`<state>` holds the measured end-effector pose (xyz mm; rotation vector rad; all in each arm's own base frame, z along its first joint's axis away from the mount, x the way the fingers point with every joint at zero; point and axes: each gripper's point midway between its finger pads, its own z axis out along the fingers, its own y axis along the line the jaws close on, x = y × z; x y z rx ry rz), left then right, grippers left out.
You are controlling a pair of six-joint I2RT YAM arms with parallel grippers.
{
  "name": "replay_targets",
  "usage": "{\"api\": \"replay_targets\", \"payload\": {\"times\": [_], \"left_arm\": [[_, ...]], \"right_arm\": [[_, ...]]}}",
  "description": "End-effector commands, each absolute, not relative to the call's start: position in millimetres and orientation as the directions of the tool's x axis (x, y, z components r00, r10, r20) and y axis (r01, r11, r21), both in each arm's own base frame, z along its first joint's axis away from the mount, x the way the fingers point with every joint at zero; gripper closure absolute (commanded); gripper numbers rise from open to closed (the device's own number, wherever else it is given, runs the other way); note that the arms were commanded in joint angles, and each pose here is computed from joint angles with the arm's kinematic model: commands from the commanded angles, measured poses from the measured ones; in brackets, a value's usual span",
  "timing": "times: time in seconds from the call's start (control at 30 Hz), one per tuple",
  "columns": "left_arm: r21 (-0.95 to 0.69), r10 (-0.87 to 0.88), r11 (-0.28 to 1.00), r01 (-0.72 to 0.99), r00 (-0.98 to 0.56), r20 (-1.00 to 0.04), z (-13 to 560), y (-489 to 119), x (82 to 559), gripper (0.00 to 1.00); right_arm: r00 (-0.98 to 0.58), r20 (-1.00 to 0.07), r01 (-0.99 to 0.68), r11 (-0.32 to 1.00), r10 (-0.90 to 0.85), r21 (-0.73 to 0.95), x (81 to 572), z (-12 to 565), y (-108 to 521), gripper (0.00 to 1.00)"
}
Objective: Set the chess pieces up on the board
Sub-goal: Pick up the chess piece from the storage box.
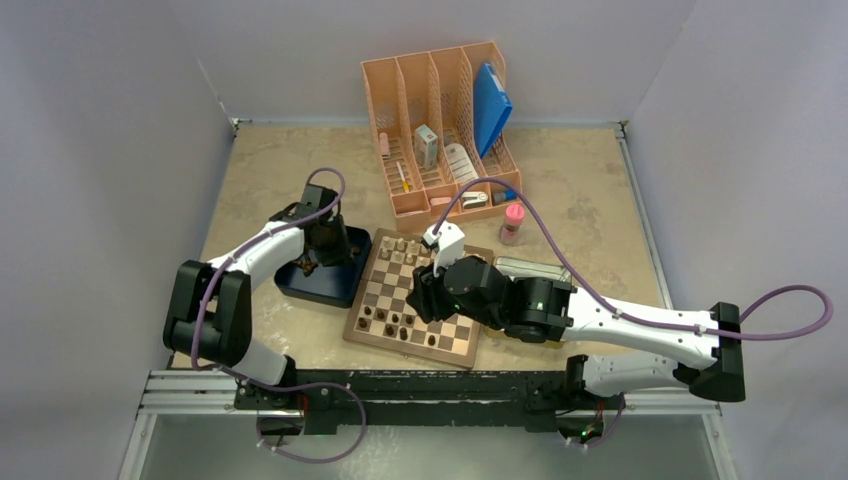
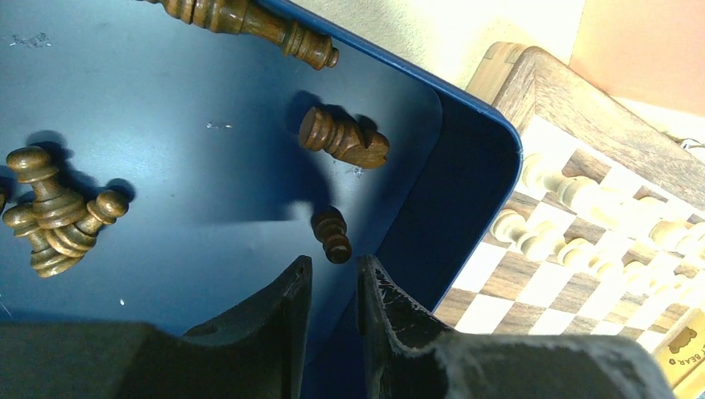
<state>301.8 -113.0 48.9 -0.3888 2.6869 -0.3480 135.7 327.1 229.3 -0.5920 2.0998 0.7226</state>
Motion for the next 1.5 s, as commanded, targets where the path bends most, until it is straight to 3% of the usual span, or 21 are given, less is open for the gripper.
{"api": "replay_targets", "payload": {"times": [0.0,0.37,0.6,1.0,1.47], "left_arm": [[-0.324,-0.303,0.93,-0.175,-0.865,-0.399,62,-121,320,0.75],[-0.293,-0.278,0.941,-0.168,-0.879,-0.388,51,-120,321,0.8],[-0.268,-0.256,0.951,-0.154,-0.878,-0.404,59,-116,321,0.92],[-0.296,-0.191,0.954,-0.042,-0.846,-0.497,121,-119,319,0.98],[-0.417,-0.112,0.886,0.202,-0.779,-0.617,189,-145,289,1.0]], "right_arm": [[-0.537,-0.836,-0.623,0.722,-0.114,0.302,140,241,327,0.52],[-0.536,-0.837,-0.624,0.72,-0.112,0.303,140,243,327,0.52],[-0.536,-0.837,-0.623,0.721,-0.111,0.303,140,242,326,0.52],[-0.587,-0.807,-0.574,0.737,-0.066,0.358,140,224,331,0.54],[-0.545,-0.838,-0.396,0.884,-0.008,0.249,201,212,285,0.54]]}}
